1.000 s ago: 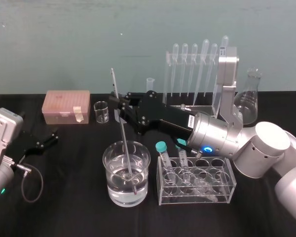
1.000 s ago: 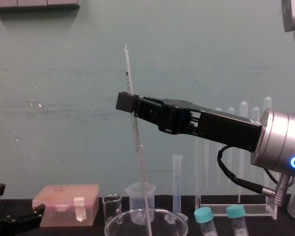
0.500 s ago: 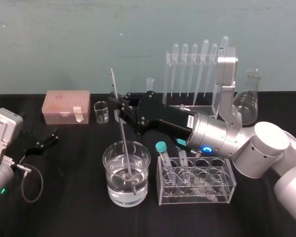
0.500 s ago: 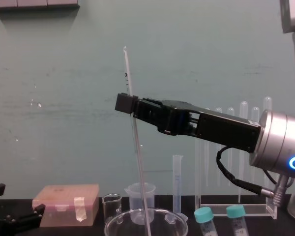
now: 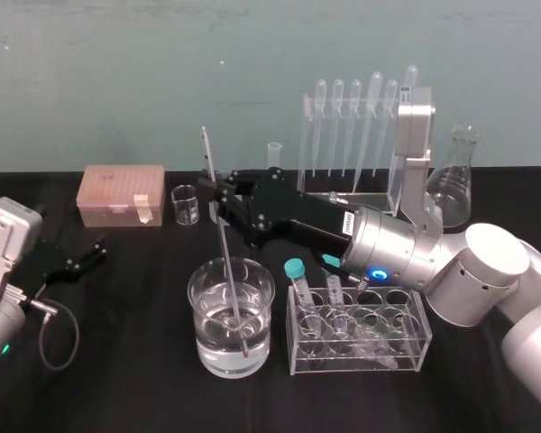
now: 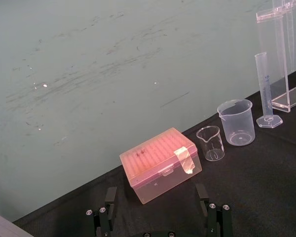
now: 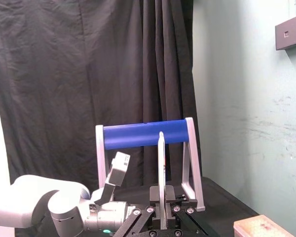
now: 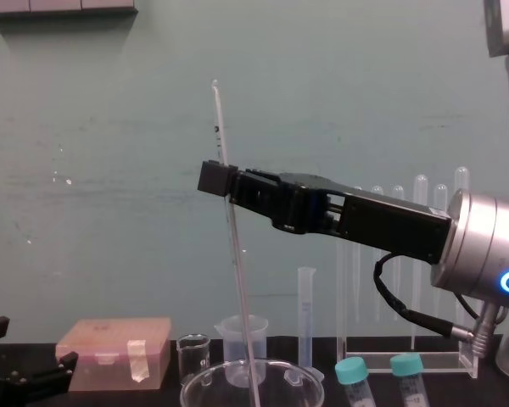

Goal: Hold the thermometer with one hand and immerse one end into the beaker, then reinsert it into the test tube rack.

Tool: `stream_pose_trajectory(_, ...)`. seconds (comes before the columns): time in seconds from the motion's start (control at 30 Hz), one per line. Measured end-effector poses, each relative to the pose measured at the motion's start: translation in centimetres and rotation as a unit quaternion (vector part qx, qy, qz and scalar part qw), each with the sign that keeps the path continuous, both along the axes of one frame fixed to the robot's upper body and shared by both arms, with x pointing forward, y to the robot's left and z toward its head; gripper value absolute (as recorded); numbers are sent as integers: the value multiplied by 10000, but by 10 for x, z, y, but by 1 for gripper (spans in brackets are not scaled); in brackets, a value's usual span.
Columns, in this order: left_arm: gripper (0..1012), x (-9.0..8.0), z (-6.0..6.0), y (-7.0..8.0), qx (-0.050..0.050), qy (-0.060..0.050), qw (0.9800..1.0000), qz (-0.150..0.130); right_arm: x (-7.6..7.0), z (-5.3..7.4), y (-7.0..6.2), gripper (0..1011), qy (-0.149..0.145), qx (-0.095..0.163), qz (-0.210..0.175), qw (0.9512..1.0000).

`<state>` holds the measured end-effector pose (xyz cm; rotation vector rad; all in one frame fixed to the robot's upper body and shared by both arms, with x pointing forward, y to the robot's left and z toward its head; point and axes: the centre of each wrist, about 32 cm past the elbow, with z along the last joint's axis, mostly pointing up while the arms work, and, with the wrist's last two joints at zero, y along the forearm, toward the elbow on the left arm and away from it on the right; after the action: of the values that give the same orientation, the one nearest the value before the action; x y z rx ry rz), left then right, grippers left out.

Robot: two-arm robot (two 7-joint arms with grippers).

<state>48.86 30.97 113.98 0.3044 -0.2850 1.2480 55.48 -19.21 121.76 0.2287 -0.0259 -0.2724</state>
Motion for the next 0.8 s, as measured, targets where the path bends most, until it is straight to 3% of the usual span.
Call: stream_pose_trajectory(0.8, 1008, 0, 0, 0, 0, 0, 10000, 0, -1, -2, 1, 58, 40, 12, 14, 10000)
